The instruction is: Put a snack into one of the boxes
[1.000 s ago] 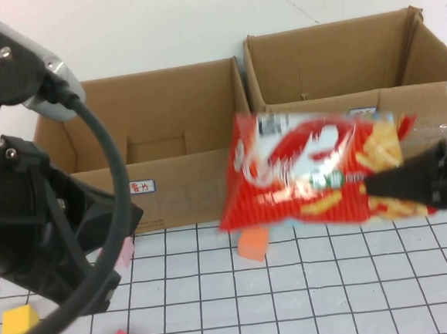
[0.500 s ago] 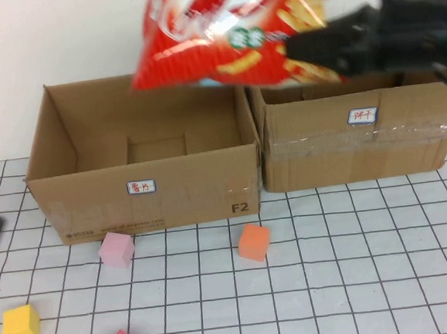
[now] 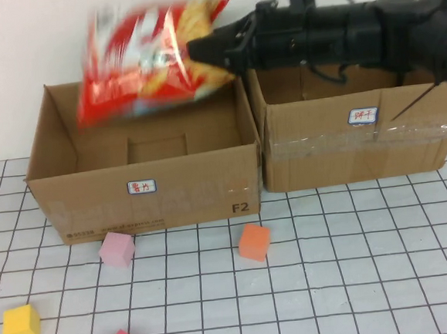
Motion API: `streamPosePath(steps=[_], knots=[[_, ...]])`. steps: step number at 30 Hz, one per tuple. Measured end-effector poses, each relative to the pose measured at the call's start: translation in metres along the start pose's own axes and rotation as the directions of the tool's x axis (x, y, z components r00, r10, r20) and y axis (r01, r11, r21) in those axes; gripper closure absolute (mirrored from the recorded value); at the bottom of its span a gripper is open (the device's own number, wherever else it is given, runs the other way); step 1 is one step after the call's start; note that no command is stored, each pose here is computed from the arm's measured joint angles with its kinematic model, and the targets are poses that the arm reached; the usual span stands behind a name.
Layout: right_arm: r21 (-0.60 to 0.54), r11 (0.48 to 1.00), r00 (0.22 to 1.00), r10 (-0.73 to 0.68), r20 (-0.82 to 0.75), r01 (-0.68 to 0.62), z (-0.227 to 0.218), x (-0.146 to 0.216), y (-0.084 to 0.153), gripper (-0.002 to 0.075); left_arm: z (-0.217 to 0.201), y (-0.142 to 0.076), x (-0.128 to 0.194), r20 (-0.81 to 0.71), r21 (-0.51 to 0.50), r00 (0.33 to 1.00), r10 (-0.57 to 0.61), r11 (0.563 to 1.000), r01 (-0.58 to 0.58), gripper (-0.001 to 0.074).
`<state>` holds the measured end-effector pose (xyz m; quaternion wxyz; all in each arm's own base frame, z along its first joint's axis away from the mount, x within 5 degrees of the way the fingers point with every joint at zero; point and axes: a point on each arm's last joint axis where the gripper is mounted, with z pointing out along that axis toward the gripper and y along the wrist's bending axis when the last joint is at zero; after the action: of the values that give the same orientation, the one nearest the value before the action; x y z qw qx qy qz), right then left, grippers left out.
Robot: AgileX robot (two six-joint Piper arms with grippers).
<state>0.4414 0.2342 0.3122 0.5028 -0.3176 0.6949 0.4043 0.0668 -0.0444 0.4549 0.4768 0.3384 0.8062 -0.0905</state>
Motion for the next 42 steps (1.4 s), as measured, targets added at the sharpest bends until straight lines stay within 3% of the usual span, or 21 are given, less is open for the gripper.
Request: streamPosePath(steps=[3,5,7,10,13,15,18,24,28,35,42], knots=[[0.001,0.998,0.998,0.063,-0.017,-0.063,0.008,0.01,-0.007,0.0203,0.0,0.001,0.0,-0.002,-0.01,1.0,-0.005,1.0,0.005,0.0736],[-0.002,0.998,0.997,0.07,-0.034,-0.07,0.008,0.012,-0.009,0.0127,0.0,0.002,0.0,-0.003,-0.018,1.0,-0.006,1.0,0.006,0.0736],[-0.015,0.997,0.996,0.074,-0.046,-0.075,0.004,0.011,-0.009,0.0106,0.001,0.004,0.0,0.002,-0.04,1.0,-0.011,0.999,0.011,0.0736],[-0.024,0.999,0.995,0.042,-0.095,-0.044,-0.01,0.001,-0.006,0.0182,0.006,0.008,0.002,0.038,-0.094,0.998,-0.04,0.995,0.044,0.0736],[-0.056,0.998,0.981,-0.037,-0.19,0.027,-0.032,-0.014,0.009,0.0384,0.011,0.01,0.009,0.097,-0.141,0.992,-0.075,0.986,0.088,0.0736],[-0.091,0.993,0.96,-0.097,-0.261,0.075,-0.051,-0.026,0.022,0.0564,0.018,0.009,0.019,0.137,-0.157,0.987,-0.082,0.982,0.103,0.0736],[-0.119,0.982,0.917,-0.182,-0.355,0.149,-0.078,-0.041,0.043,0.0673,0.031,0.006,0.038,0.172,-0.179,0.984,-0.052,0.98,0.083,0.0736],[-0.006,0.94,0.822,-0.3,-0.483,0.34,-0.135,-0.077,0.081,0.0715,0.063,-0.004,0.086,0.226,-0.188,0.974,-0.035,0.979,0.079,0.0736],[0.108,0.896,0.754,-0.29,-0.59,0.43,-0.169,-0.079,0.093,0.0717,0.081,-0.01,0.115,0.253,-0.187,0.966,-0.063,0.976,0.113,0.0736],[0.231,0.858,0.717,-0.204,-0.667,0.459,-0.209,-0.022,0.109,0.0719,0.104,-0.017,0.147,0.247,-0.158,0.956,-0.159,0.967,0.201,0.0736],[0.285,0.841,0.739,-0.185,-0.648,0.461,-0.251,0.05,0.141,0.0719,0.104,-0.017,0.145,0.271,-0.16,0.952,-0.141,0.969,0.188,0.0736]])
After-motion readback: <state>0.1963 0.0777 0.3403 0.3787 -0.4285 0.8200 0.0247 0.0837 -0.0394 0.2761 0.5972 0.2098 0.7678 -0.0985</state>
